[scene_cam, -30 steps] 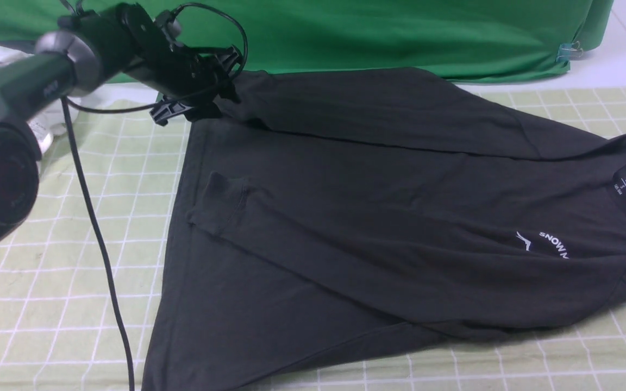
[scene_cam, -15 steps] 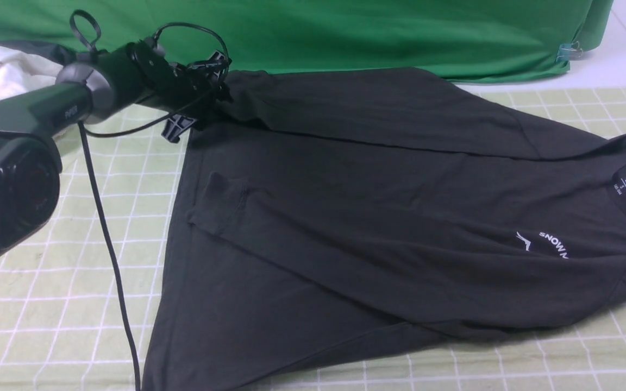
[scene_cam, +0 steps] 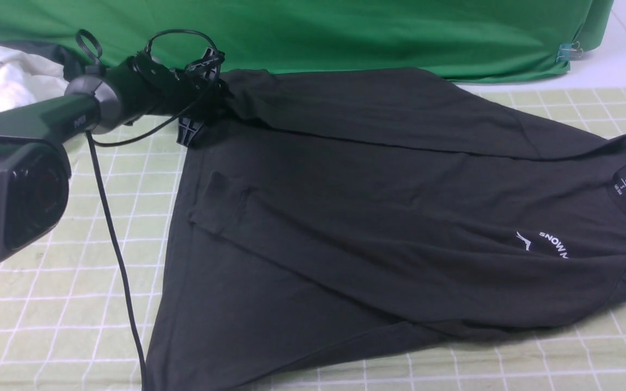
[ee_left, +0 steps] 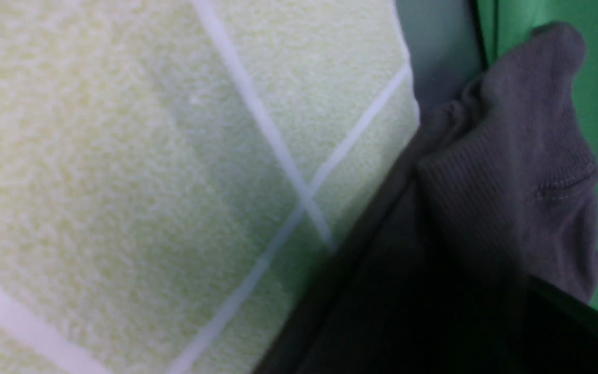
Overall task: Fold a long-sleeved shirt over a green coffee tablecloth.
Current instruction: 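Fold the left side of the dark shirt inward over its body with the left gripper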
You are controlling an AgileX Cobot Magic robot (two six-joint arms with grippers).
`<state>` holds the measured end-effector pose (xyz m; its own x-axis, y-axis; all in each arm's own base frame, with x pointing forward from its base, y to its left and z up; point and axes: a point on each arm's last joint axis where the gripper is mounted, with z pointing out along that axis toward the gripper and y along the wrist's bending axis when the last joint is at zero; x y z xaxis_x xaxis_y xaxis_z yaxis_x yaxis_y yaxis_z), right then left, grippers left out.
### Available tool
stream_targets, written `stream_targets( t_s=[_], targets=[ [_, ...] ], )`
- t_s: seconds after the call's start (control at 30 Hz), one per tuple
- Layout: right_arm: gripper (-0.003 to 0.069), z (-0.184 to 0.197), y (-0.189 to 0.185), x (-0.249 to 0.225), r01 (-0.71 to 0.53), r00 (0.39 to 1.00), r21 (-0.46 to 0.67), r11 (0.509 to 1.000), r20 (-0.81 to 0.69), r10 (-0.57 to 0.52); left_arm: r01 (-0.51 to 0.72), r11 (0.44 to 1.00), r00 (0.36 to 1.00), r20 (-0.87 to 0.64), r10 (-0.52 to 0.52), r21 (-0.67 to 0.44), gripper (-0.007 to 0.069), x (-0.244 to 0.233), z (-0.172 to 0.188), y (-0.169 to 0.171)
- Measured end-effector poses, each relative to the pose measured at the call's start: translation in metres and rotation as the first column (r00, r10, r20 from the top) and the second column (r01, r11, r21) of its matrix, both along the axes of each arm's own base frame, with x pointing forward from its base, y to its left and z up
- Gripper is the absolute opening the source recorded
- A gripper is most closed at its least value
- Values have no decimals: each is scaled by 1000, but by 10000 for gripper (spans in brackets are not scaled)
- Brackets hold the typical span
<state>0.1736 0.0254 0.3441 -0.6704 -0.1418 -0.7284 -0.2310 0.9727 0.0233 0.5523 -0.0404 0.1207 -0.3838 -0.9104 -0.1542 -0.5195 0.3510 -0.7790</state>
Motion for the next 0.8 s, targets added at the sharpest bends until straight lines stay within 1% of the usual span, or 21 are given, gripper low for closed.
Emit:
stream_targets(
  t_s=[0.03,0.07,0.1,0.17,0.23,0.33,0.43,0.47,0.5,0.57,0.63,0.67,0.77,0.8],
  targets=[
    [237,0,0,0,0,1000,0,1000,0,0,0,1000,1000,0,0,-1,126,0,0,0],
    [237,0,0,0,0,1000,0,1000,0,0,-3,1000,1000,0,3,-6,77,0,0,0],
    [237,0,0,0,0,1000,0,1000,0,0,-6,1000,1000,-1,6,-13,48,0,0,0],
    [237,0,0,0,0,1000,0,1000,0,0,2,1000,1000,3,-2,-17,22,0,3,1],
    [237,0,0,0,1,1000,1,1000,1,-1,33,999,999,1,-33,-10,20,-2,9,3],
    [237,0,0,0,1,1000,1,1000,1,-1,76,997,997,13,-76,-2,21,-5,28,5],
    [237,0,0,0,2,1000,2,1000,0,-2,166,986,986,30,-166,-3,21,-15,72,5],
    [237,0,0,0,2,1000,2,1000,0,-2,171,985,985,31,-170,-4,21,-16,75,4],
    [237,0,0,0,5,1000,5,1000,-1,-5,205,979,978,35,-205,-11,21,-22,91,1],
    [237,0,0,0,7,1000,7,1000,-3,-7,246,969,969,37,-245,-16,21,-30,109,-5],
    [237,0,0,0,7,1000,7,1000,-8,-7,295,955,955,30,-295,1,22,-42,127,-12],
    [237,-1,0,-1,7,1000,8,1000,-13,-7,327,945,945,17,-328,29,22,-50,137,-15],
    [237,-1,0,-1,8,1000,9,1000,-21,-7,388,914,922,-38,-386,120,22,-76,153,-20],
    [237,-1,0,-1,8,1000,9,1000,-21,-7,397,909,918,-58,-393,127,22,-79,150,-21]
  ],
)
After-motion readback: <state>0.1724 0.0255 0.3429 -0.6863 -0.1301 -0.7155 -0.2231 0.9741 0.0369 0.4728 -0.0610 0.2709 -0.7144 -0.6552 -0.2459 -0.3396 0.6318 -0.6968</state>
